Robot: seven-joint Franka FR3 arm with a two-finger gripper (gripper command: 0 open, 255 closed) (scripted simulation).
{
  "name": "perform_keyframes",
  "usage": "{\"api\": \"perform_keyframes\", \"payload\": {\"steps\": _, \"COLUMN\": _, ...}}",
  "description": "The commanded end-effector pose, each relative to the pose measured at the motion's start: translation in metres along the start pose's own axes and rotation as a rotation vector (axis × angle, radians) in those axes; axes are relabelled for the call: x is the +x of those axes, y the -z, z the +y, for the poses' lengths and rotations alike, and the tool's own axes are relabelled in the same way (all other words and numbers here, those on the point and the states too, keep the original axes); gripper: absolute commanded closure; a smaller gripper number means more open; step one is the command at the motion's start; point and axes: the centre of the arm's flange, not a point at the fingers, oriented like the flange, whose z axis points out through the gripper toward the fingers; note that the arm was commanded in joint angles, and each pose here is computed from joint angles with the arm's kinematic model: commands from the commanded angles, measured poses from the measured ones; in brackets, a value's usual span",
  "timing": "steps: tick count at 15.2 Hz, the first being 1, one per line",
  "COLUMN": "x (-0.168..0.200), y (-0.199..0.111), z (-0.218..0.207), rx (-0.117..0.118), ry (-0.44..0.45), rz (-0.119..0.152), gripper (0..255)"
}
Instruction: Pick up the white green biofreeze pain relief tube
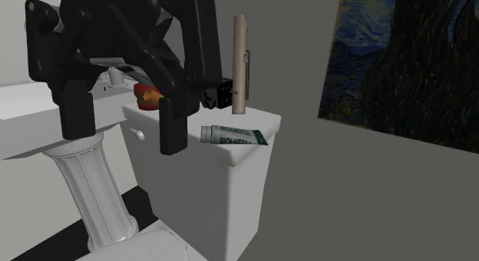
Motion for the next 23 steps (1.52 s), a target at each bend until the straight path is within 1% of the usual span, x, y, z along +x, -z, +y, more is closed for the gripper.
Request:
{"api": "perform_keyframes", "payload": {"steps": 1, "x": 0.022, "y": -0.002, "z": -0.010, "rx": 0.023, "ry": -0.087, "rz": -0.007, "gripper": 0}}
{"api": "perform_keyframes", "payload": {"steps": 6, "x": 0.085, "y": -0.004, "z": -0.023, "rx": 0.077, "ry": -0.291, "rz": -0.023, "gripper": 0}}
{"api": "perform_keyframes", "payload": {"steps": 11, "x": 0.149, "y": -0.008, "z": -0.023, "rx": 0.132, "ry": -0.496, "rz": -0.040, "gripper": 0}}
{"api": "perform_keyframes", "payload": {"steps": 16, "x": 0.212, "y": -0.013, "z": -0.010, "rx": 0.186, "ry": -0.700, "rz": -0.056, "gripper": 0}}
{"api": "perform_keyframes", "payload": {"steps": 21, "x": 0.271, "y": -0.019, "z": 0.015, "rx": 0.241, "ry": -0.905, "rz": -0.073, "gripper": 0}}
{"api": "perform_keyframes", "payload": {"steps": 22, "x": 0.279, "y": -0.021, "z": 0.020, "rx": 0.249, "ry": -0.934, "rz": -0.075, "gripper": 0}}
{"api": "perform_keyframes", "payload": {"steps": 23, "x": 0.281, "y": -0.026, "z": 0.020, "rx": 0.249, "ry": -0.934, "rz": -0.075, "gripper": 0}}
